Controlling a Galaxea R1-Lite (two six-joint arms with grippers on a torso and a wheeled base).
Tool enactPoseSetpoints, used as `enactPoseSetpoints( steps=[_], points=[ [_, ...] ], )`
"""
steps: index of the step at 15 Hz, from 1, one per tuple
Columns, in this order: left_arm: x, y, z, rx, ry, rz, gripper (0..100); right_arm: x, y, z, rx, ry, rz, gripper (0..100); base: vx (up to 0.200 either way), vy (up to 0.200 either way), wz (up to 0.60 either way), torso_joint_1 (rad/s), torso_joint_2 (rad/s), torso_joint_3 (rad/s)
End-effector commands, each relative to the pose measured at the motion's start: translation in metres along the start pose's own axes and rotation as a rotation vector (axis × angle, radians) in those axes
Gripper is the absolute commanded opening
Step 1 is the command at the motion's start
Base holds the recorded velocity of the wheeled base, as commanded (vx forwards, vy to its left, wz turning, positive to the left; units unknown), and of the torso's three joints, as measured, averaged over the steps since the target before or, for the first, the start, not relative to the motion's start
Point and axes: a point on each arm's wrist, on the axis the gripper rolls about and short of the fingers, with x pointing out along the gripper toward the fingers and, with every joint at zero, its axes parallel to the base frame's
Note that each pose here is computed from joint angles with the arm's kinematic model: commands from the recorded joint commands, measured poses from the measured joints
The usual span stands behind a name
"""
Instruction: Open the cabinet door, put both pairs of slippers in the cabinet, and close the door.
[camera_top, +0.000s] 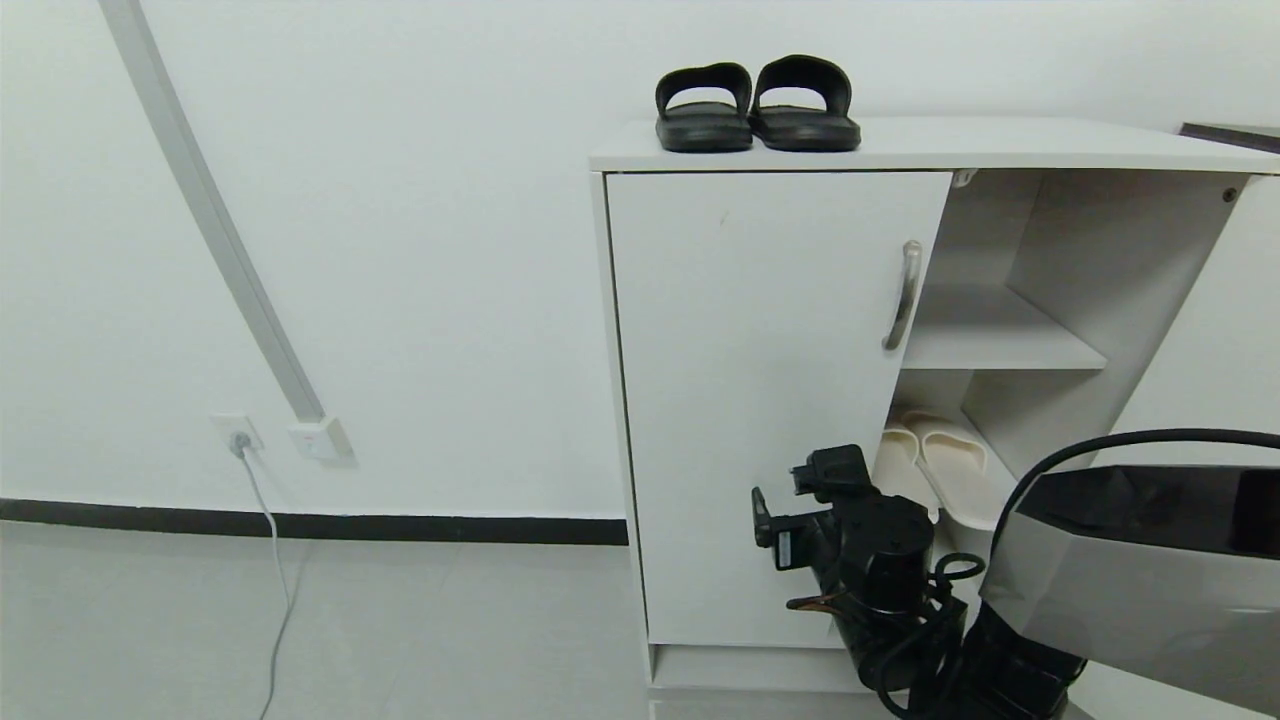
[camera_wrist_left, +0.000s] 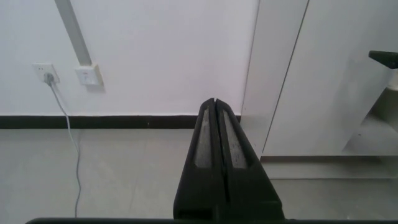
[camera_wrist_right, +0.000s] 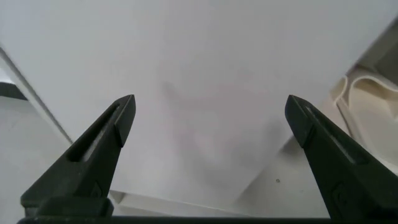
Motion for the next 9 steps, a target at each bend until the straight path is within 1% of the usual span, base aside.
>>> enactPoseSetpoints(
  steps=[1, 3, 4, 9],
  points=[
    [0.0001, 0.0000, 0.0000, 0.000, 0.001, -0.001, 0, -0.0006, 0.0002, -0.0042, -0.009, 0.005, 0.008, 100, 0.000, 0.000, 0.00, 0.000, 0.00, 0.000],
    [0.0001, 0.0000, 0.0000, 0.000, 0.001, -0.001, 0, -0.0010, -0.0001, -0.0055, -0.019, 0.014, 0.010, 100, 0.000, 0.000, 0.00, 0.000, 0.00, 0.000],
    [0.0001, 0.0000, 0.0000, 0.000, 0.001, -0.001, 0, -0.0030, -0.0008, -0.0048, -0.023, 0.016, 0.041, 100, 0.000, 0.000, 0.00, 0.000, 0.00, 0.000],
    [0.0001, 0.0000, 0.0000, 0.000, 0.001, -0.001, 0, -0.0025, -0.0003, -0.0063, -0.028, 0.012, 0.048, 100, 0.000, 0.000, 0.00, 0.000, 0.00, 0.000]
  ],
)
